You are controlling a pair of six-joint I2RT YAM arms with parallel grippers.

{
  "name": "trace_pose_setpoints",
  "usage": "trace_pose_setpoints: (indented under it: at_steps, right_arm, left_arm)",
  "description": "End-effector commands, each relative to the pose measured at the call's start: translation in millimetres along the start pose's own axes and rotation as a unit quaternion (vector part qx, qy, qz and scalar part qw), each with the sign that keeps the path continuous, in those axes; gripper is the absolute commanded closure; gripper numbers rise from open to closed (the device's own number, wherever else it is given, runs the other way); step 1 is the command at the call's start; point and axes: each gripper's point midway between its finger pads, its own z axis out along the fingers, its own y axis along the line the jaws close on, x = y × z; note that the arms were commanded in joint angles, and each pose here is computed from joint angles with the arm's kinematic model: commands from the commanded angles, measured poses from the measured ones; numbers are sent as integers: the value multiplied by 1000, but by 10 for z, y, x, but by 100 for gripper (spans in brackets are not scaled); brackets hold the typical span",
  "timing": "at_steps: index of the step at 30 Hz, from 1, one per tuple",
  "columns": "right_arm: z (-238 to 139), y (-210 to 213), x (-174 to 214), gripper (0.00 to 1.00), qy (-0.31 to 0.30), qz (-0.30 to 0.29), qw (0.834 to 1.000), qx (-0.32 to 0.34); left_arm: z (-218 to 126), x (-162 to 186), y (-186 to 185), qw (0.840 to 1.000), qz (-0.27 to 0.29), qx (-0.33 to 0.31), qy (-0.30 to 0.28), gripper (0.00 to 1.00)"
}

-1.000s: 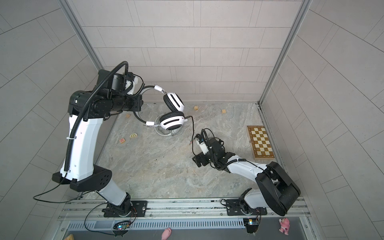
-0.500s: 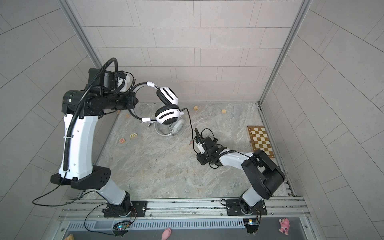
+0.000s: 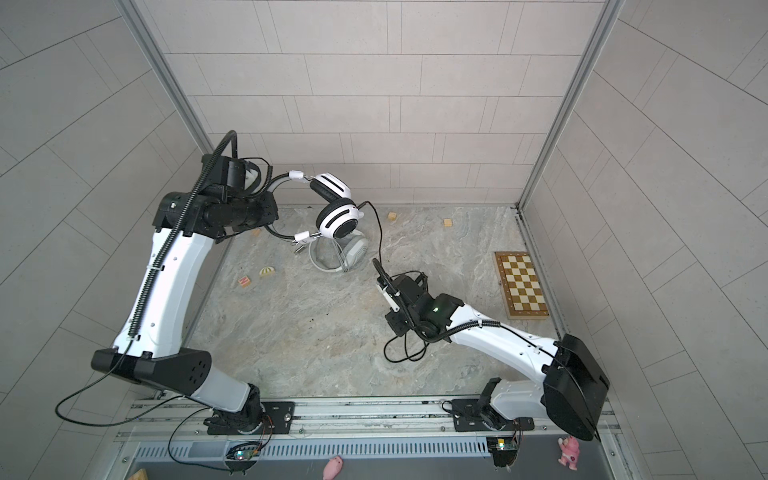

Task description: Wrap the headphones

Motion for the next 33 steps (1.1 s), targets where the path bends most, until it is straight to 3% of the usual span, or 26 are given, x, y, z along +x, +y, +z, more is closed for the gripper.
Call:
trace_pose_setpoints:
  at_steps: [1, 9, 16, 23, 29, 33]
  right_arm:
    - [-354, 28, 79, 100, 44, -48, 998, 27]
    - [-957, 533, -585, 100, -25, -151, 988, -18]
    - [-1436, 414, -1143, 100, -109, -174, 978, 22]
    - [-1729, -4, -1418, 100, -145, -152, 974, 82]
    - [-1865, -377, -1394, 100, -149, -117, 975, 115]
    - [-1927, -516, -1330, 100, -144, -104, 976, 126]
  left_arm:
    - [-256, -387, -162, 991, -52, 24, -118, 100]
    - [45, -73, -638, 996, 4, 53, -72, 100]
    - [229, 515, -1008, 990, 102, 95, 5, 100]
    - [209, 1209, -1296, 958, 183, 193, 106, 100]
    - [25, 1387, -1280, 939, 221, 236, 117, 100]
    - [-29, 1410, -1208, 937, 235, 233, 112, 100]
